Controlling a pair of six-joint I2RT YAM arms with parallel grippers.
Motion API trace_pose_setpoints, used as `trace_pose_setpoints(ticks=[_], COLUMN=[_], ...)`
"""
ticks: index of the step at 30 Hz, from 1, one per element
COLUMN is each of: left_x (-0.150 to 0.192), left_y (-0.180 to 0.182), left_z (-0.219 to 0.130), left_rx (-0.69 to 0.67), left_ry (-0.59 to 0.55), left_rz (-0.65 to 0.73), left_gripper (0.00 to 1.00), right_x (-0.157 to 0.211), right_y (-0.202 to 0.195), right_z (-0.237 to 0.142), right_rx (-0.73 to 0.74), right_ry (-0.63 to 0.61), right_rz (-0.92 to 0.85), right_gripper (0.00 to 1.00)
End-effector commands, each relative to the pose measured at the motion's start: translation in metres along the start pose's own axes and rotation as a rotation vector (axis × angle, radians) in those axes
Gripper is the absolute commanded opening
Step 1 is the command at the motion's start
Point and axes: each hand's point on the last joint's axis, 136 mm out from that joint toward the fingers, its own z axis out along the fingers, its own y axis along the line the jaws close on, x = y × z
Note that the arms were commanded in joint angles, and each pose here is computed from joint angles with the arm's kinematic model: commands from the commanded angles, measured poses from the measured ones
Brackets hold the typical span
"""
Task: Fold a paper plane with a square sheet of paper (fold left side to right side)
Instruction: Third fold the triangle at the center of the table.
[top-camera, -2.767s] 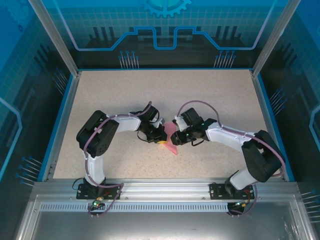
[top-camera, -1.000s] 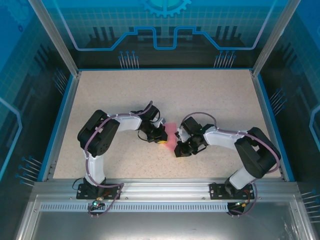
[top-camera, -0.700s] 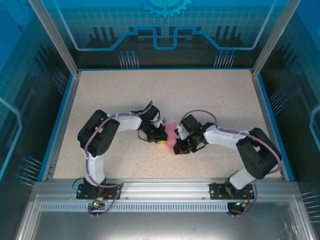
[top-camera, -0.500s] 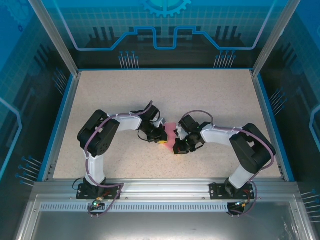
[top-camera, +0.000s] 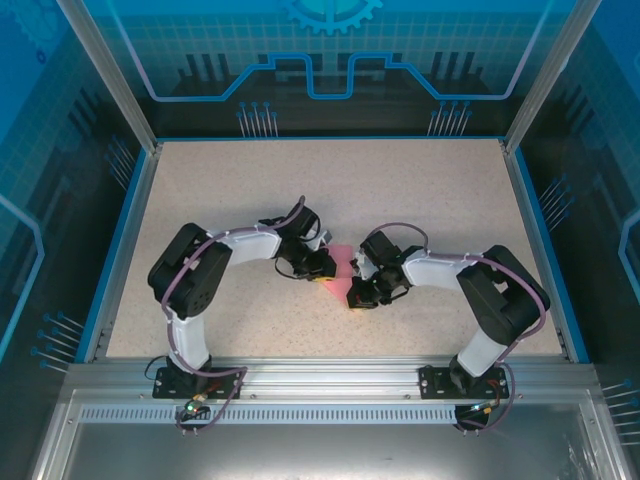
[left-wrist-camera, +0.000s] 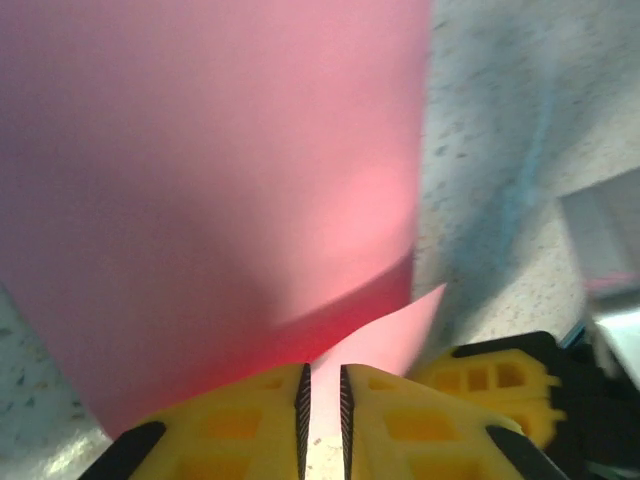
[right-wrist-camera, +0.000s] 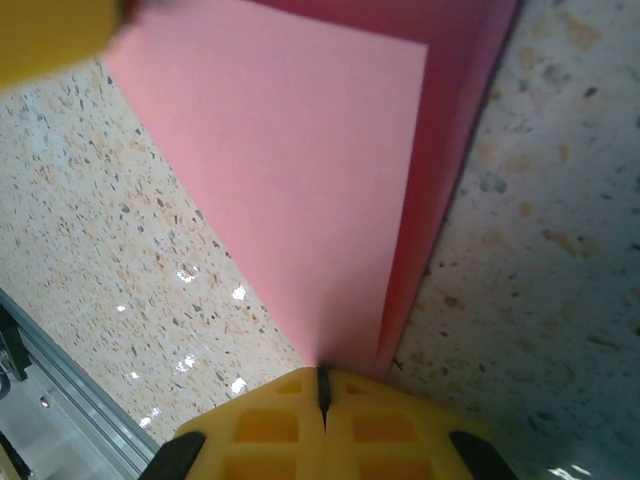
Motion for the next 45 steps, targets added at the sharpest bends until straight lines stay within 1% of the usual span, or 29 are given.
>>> trace_pose_setpoints(ticks=[1,7,11,19,25,32,39,45], left_x=[0.006,0.035,0.043,0.045,0.046,0.05,0.049,0.042], left_y=[-0.017,-0.028,-0.028,-0.02,-0.022,-0.011,0.003,0.018], left_z=[-0.018,-0.004,0.008,0.024,0.028,0.036,0.045,0.043], left_rx=[0.021,0.066,0.067,0.062,0.076,0.054,0.004,-0.067], left_ry=[-0.045,-0.023,-0.012,0.023,0.037,0.06,0.065,0.039], left_rz=[0.082,0.143,0.159,0.161,0.173,0.172,0.17,0.176], left_gripper=[0.14,0.1,0.08,0.06,0.05,0.04,0.03,0.02], right_x=[0.025,0.024,0.024,0.024,0.024,0.024,0.025,0.029], right_y=[-0.044,-0.045,-0.045,-0.045,-0.046,-0.046,-0.047,-0.054], right_z=[0.01,0.011,0.01,0.01,0.009,0.008,0.007,0.006], right_rx=[0.148,0.155,0.153,0.155,0.16,0.167,0.182,0.209], right_ry=[0.063,0.061,0.06,0.059,0.063,0.065,0.069,0.081], right_rz=[0.08,0.075,0.076,0.075,0.075,0.072,0.071,0.075], right_gripper=[0.0,0.0,0.0,0.0,0.0,0.0,0.0,0.0])
